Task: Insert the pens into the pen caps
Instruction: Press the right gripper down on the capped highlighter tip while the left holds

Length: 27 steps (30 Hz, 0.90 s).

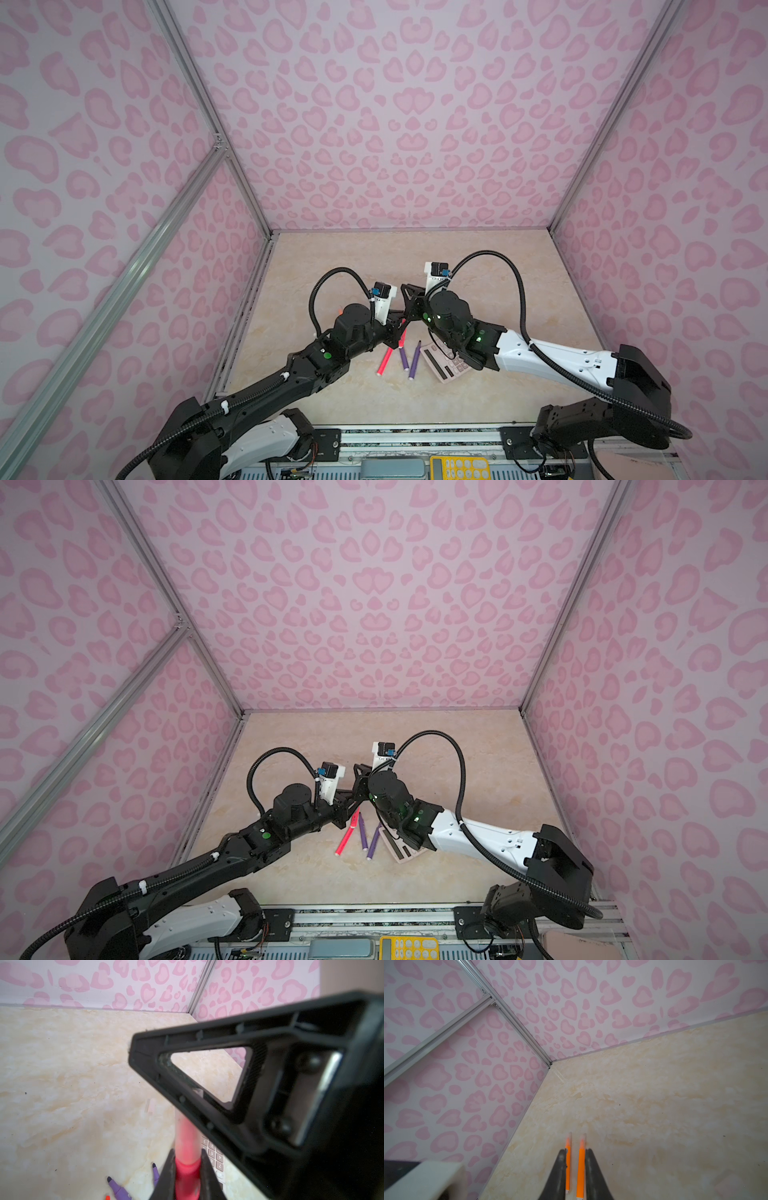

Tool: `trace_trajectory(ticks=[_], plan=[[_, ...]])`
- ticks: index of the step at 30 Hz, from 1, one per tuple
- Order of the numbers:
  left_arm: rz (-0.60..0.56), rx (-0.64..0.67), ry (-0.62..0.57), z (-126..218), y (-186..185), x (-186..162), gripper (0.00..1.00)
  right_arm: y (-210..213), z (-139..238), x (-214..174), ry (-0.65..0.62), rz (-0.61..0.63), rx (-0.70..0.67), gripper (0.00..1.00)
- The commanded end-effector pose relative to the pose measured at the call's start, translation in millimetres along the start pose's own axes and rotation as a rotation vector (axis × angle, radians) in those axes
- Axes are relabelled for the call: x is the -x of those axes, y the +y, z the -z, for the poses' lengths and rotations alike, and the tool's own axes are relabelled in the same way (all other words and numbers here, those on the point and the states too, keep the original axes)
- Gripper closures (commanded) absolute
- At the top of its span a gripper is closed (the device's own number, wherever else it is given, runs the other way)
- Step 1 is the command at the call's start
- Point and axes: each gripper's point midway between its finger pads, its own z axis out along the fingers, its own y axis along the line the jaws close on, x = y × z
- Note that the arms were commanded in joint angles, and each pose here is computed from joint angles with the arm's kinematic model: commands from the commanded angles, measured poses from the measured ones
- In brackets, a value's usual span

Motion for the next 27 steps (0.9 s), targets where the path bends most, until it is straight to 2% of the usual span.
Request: trace_trajectory(ticks=[1, 5, 10, 17, 22, 27], plan=[[-0.017, -0.025, -0.044, 2.6, -7.4, 13.2, 0.97, 2.3, -1.1, -6.1, 0.028, 0.011, 0.013, 0.93], [-0.004, -0.013, -0.057, 4.8, -4.8, 13.7, 0.97, 0.0, 0.7, -11.1, 0.045, 0.009, 0.019, 1.0], [0.002, -0.041, -0.067, 7.7, -8.9, 16.3, 0.97, 7.3, 4.9, -21.7, 0.082, 0.0, 0.092, 1.0], [0.029, -0.091, -0.074, 11.5, -10.7, 19.4, 0.96, 15.0, 13.2, -43.3, 0.189, 0.063, 0.192, 1.0], [0.068, -0.109, -0.075, 11.8, -3.8, 20.9, 0.96, 18.2, 22.4, -60.9, 0.203, 0.02, 0.283, 1.0], [0.084, -0.115, -0.079, 13.2, -0.4, 22.3, 0.96, 7.2, 24.0, -76.7, 0.207, 0.006, 0.27, 1.0]])
